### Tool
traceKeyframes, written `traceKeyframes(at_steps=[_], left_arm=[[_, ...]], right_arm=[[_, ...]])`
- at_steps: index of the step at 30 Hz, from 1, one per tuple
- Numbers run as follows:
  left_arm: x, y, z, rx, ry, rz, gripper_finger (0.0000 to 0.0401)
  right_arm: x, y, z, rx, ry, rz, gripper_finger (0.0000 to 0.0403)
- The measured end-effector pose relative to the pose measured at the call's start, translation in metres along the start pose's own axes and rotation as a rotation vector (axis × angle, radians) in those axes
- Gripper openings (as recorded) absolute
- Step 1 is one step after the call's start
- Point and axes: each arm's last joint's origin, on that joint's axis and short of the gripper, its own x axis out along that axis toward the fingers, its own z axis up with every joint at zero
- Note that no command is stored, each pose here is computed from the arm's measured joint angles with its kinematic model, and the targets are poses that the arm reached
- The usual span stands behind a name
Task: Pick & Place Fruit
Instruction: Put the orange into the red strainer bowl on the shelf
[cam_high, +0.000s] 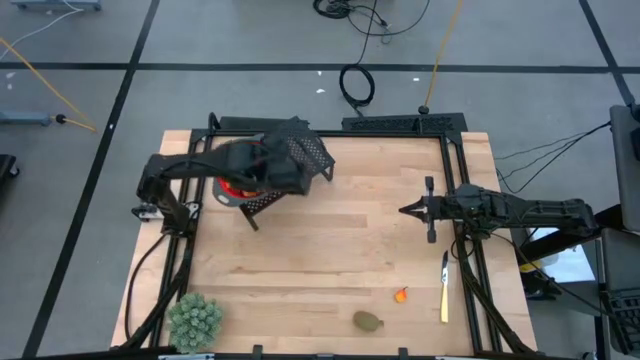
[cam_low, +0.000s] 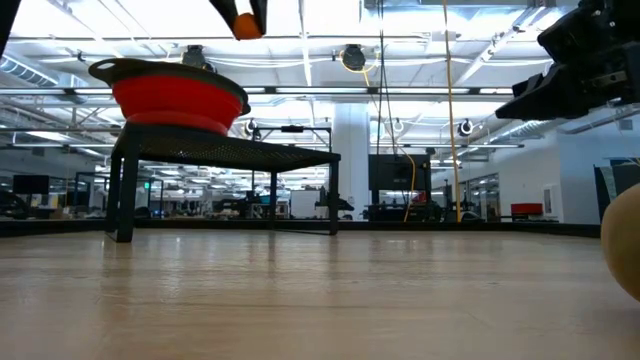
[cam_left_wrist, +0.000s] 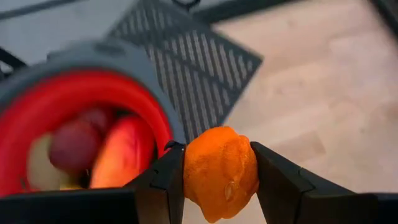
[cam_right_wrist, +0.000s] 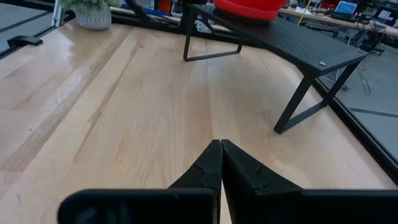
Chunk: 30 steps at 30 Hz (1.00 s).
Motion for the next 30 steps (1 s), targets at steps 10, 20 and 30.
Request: traceKeyframes(at_steps=[10, 20, 30], left_arm=[[-0.010, 0.049, 0.046, -0.010, -0.080, 0.030, 0.0150], [0.007, 0.075, 0.076, 0.019, -0.017, 0.070, 0.0150], [0.043, 0.074, 0.059, 0.045, 0.134, 0.139, 0.0150]], right_arm=[[0.003, 0.000, -0.002, 0.000, 0.027, 0.005, 0.0000], [0.003, 0.000, -0.002, 0.000, 0.028, 0.005, 0.0000], [0.003, 0.000, -0.002, 0.000, 0.029, 0.005, 0.0000]])
